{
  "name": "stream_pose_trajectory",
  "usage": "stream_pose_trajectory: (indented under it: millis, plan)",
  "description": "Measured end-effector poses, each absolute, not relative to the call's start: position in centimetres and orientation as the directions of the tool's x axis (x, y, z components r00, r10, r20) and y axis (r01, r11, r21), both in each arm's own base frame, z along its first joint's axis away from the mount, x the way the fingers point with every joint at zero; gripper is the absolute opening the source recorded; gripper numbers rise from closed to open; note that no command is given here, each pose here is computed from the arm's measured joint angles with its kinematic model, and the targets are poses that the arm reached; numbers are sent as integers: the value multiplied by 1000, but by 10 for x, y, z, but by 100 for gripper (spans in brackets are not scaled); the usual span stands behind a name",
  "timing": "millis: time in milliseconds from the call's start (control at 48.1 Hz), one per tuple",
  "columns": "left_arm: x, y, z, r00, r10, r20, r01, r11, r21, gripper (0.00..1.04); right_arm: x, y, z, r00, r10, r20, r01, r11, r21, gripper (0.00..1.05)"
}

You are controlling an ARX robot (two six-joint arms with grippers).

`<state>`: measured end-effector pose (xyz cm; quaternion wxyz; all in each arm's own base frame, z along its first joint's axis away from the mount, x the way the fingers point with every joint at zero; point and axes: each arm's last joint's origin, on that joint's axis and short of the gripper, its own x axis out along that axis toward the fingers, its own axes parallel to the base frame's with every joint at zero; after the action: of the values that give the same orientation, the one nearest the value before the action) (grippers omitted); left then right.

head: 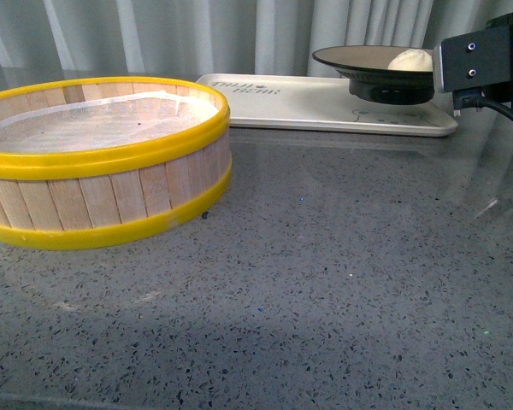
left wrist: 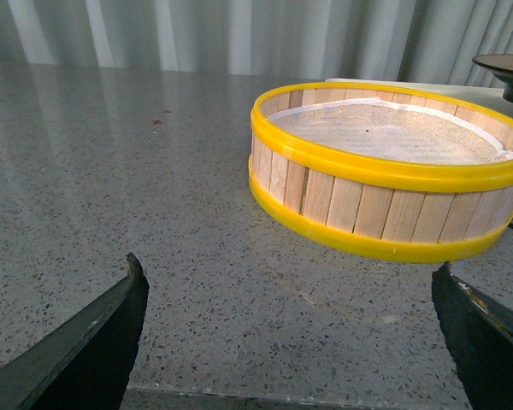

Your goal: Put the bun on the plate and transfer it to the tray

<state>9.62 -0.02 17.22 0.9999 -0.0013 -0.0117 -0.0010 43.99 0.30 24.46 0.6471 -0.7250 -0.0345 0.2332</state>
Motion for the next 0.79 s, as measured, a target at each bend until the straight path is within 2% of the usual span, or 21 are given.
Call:
stream_pose_trajectory:
  millis: [790]
  plan:
    - [96, 0, 172, 1000, -2, 23, 2, 1000, -2, 98, 468, 19, 228, 880, 362, -308, -272, -148, -951, 3]
